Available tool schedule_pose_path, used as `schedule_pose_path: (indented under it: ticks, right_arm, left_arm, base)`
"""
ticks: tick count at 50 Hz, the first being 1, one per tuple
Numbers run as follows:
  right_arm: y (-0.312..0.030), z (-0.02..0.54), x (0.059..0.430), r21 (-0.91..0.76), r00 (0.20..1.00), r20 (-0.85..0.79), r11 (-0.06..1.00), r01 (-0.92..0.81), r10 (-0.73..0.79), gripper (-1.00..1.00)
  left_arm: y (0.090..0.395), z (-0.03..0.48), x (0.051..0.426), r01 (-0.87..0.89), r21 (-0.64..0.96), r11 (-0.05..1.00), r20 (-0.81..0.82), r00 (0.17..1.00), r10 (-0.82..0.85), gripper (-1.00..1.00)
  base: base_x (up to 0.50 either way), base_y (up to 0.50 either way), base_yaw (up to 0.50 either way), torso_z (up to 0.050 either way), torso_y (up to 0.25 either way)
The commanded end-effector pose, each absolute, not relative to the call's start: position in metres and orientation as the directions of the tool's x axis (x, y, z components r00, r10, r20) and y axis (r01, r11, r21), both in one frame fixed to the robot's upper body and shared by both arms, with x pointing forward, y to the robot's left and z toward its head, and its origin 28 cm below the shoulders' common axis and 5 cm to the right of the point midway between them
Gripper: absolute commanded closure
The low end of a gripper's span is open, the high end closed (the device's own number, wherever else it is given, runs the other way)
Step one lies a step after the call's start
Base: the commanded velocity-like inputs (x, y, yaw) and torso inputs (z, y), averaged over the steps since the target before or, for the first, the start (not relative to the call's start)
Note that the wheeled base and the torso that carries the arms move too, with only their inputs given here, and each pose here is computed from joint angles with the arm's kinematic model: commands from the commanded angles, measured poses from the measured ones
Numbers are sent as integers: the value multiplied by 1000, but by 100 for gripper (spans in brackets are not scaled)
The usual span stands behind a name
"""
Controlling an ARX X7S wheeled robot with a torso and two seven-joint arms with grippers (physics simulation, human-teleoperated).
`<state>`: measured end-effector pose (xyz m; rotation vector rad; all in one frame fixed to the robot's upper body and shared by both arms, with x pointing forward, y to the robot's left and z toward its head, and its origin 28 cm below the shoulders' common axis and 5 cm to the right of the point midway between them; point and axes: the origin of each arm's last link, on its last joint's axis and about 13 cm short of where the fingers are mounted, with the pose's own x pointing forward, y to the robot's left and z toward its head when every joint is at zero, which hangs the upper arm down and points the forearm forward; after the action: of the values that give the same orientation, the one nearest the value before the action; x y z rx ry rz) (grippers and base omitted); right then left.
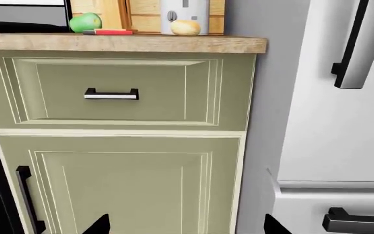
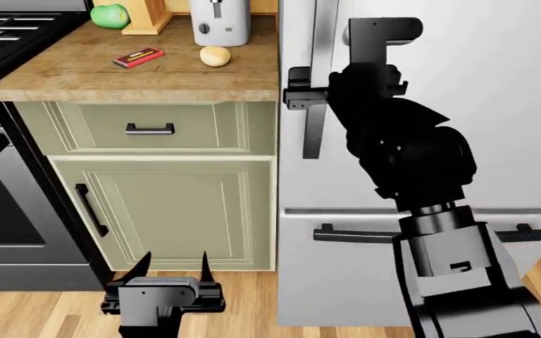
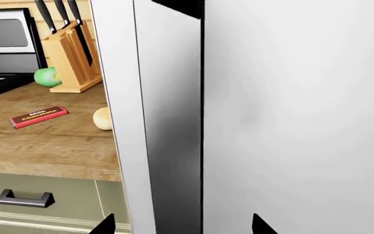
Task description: Open the fridge door
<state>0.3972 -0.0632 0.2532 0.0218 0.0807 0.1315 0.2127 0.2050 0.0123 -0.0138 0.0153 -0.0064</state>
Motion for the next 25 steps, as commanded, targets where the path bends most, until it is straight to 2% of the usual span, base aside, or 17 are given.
schedule_pose_path:
  ticks: [1, 25]
  right_arm:
    - [-64, 250, 402, 22, 988, -88, 992, -123, 125, -100]
    - [-62, 241, 414, 21, 989, -101, 994, -107, 109, -100]
  left_arm:
    - [205, 12, 213, 6, -14, 1000, -15, 1000, -7, -100]
    - [205, 13, 212, 3, -13, 1000, -17, 1000, -3, -100]
  base:
    - [0, 0, 0, 0, 0]
    - [0, 0, 0, 0, 0]
